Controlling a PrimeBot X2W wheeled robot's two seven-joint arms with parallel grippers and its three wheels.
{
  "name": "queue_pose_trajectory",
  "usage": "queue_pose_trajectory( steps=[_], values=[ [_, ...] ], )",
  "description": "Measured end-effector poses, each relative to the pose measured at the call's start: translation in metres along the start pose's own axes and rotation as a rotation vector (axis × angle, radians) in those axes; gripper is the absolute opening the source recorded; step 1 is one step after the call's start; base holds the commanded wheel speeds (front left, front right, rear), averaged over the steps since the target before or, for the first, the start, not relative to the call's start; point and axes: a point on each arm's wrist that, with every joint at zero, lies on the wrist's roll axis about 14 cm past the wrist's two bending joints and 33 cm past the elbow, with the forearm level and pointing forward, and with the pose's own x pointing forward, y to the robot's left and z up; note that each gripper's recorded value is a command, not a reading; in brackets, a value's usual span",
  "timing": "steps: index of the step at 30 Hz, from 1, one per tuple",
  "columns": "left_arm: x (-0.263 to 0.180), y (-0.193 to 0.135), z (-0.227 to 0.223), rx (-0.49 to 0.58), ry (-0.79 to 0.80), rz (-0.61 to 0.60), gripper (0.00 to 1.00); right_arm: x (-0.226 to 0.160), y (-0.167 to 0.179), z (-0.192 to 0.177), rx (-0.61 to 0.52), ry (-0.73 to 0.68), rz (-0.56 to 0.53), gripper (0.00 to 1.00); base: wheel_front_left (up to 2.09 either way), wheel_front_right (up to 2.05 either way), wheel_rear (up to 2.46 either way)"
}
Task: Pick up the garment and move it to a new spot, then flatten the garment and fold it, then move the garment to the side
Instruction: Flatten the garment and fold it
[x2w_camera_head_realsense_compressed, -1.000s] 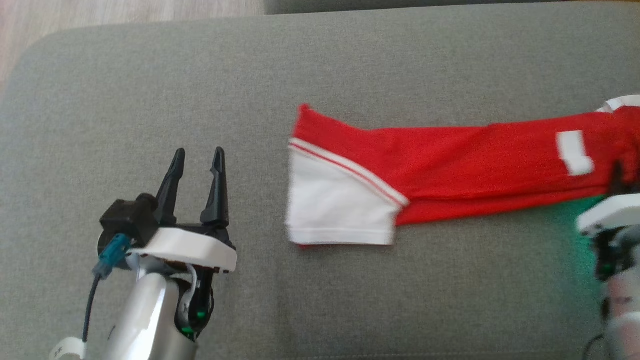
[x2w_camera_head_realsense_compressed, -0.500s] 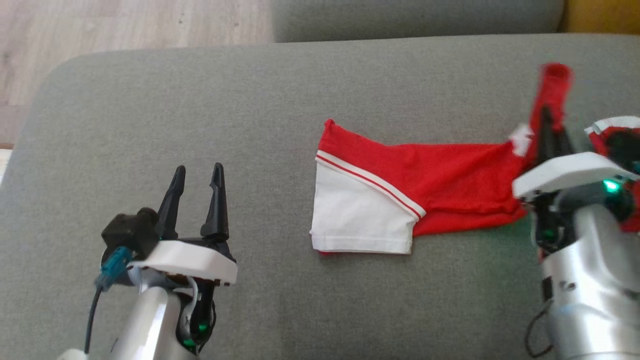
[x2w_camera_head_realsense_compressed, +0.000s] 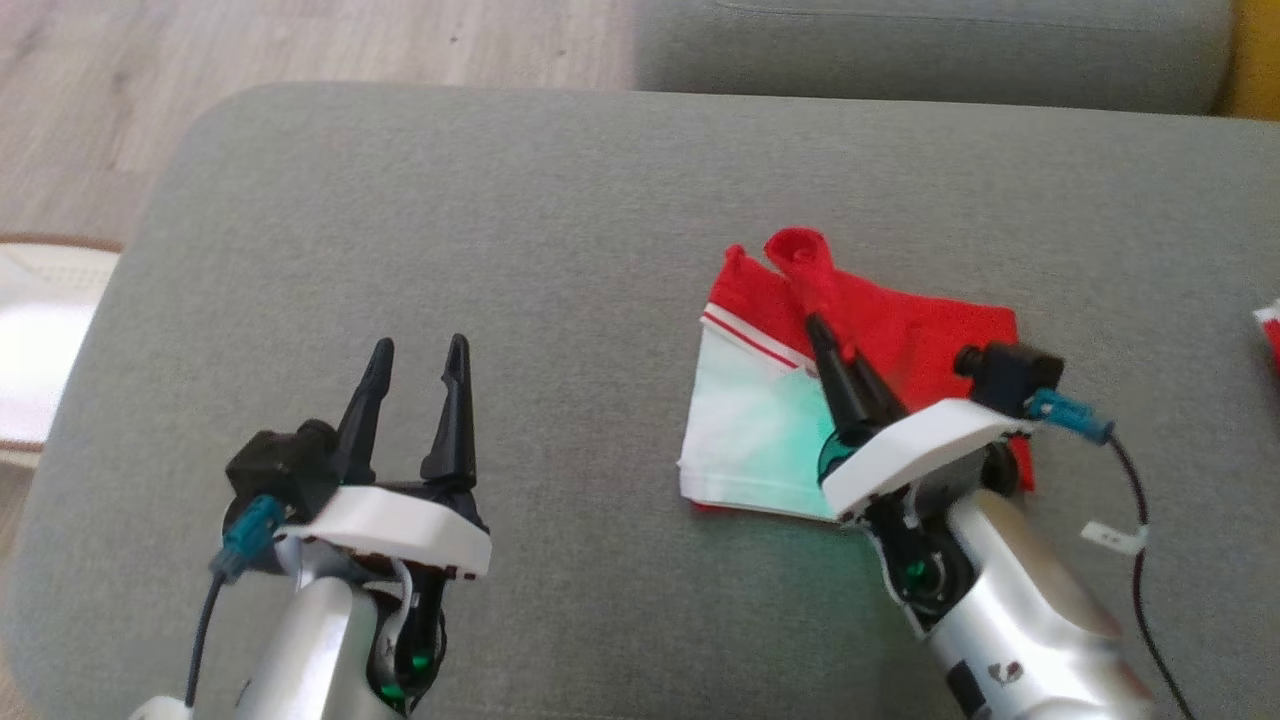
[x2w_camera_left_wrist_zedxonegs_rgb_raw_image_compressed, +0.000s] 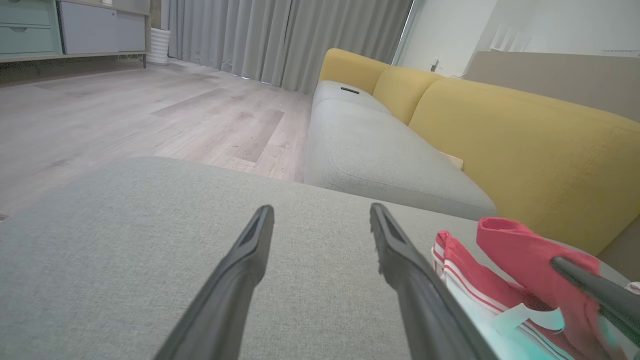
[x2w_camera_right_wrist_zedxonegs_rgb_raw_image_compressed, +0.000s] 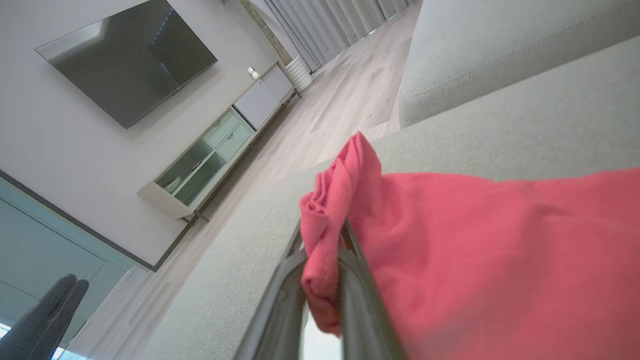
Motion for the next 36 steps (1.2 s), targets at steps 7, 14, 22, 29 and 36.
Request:
queue_pose_trajectory(
  steps=[7, 14, 22, 29, 36],
  values=[
    [-0.009, 0.014, -0.003, 0.01, 0.014, 0.045, 1.0, 0.02, 0.015, -0.029, 0.01, 0.064, 0.047, 0.0, 0.0, 0.0, 0.0],
    [-0.012, 0.023, -0.005, 0.008, 0.022, 0.072, 1.0, 0.025, 0.015, -0.054, 0.005, 0.149, 0.045, 0.79, 0.0, 0.0, 0.0],
    [-0.009, 0.019, -0.01, 0.006, 0.034, 0.063, 1.0, 0.009, 0.06, -0.087, 0.036, 0.261, 0.187, 1.0, 0.0, 0.0, 0.0],
    [0.001, 0.005, -0.006, -0.004, 0.017, 0.022, 1.0, 0.017, 0.05, -0.043, -0.018, 0.149, 0.158, 1.0, 0.0, 0.0, 0.0],
    [0.018, -0.025, 0.008, -0.027, -0.034, -0.065, 1.0, 0.021, 0.002, 0.068, -0.25, -0.142, 0.024, 1.0, 0.0, 0.0, 0.0]
  ],
)
